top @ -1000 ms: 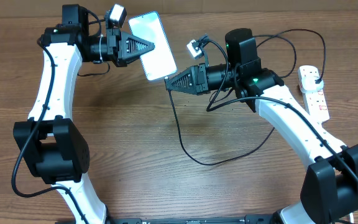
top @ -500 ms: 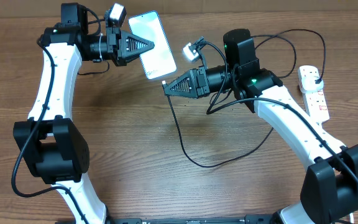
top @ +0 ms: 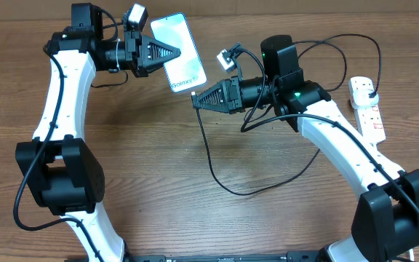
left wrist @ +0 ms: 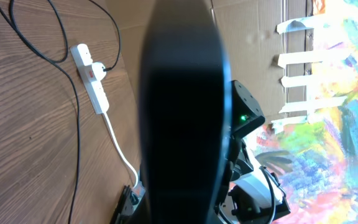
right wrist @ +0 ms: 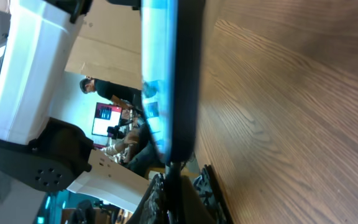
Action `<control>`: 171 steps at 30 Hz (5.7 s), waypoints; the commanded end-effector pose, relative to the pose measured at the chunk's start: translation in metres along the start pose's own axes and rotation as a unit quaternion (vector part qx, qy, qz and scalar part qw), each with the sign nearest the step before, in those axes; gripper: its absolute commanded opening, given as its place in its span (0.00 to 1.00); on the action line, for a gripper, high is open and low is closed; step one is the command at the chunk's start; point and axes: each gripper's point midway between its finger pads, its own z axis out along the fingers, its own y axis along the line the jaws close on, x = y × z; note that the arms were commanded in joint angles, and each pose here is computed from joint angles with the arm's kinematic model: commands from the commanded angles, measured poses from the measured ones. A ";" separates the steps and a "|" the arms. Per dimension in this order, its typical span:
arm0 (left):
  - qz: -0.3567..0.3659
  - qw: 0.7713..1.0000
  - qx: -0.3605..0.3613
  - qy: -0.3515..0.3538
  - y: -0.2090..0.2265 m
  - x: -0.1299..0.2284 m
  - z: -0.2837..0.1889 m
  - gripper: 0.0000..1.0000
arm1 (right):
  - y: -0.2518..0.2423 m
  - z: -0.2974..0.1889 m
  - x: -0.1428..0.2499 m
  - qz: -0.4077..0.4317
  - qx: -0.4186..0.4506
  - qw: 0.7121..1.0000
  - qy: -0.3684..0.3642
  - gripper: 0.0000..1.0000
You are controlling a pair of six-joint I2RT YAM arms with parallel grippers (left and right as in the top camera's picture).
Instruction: Plug charger to phone and switch on socket
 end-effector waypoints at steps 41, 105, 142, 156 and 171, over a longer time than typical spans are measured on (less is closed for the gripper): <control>0.002 1.000 0.019 0.011 -0.015 0.004 0.007 0.04 | 0.004 -0.001 -0.012 0.005 0.004 1.000 -0.018 0.04; 0.016 1.000 0.019 0.011 -0.015 0.002 0.007 0.04 | 0.006 -0.006 -0.014 0.007 -0.004 1.000 -0.018 0.04; 0.039 0.999 0.023 0.026 -0.018 0.004 0.020 0.04 | 0.002 -0.002 -0.010 0.039 -0.019 0.999 -0.001 0.04; 0.039 0.999 0.023 0.026 -0.018 0.004 0.020 0.04 | 0.000 -0.019 -0.024 0.015 -0.035 0.999 -0.016 0.04; 0.018 0.999 0.025 0.036 -0.019 0.008 0.028 0.04 | -0.024 -0.014 -0.034 0.027 -0.013 0.999 -0.037 0.04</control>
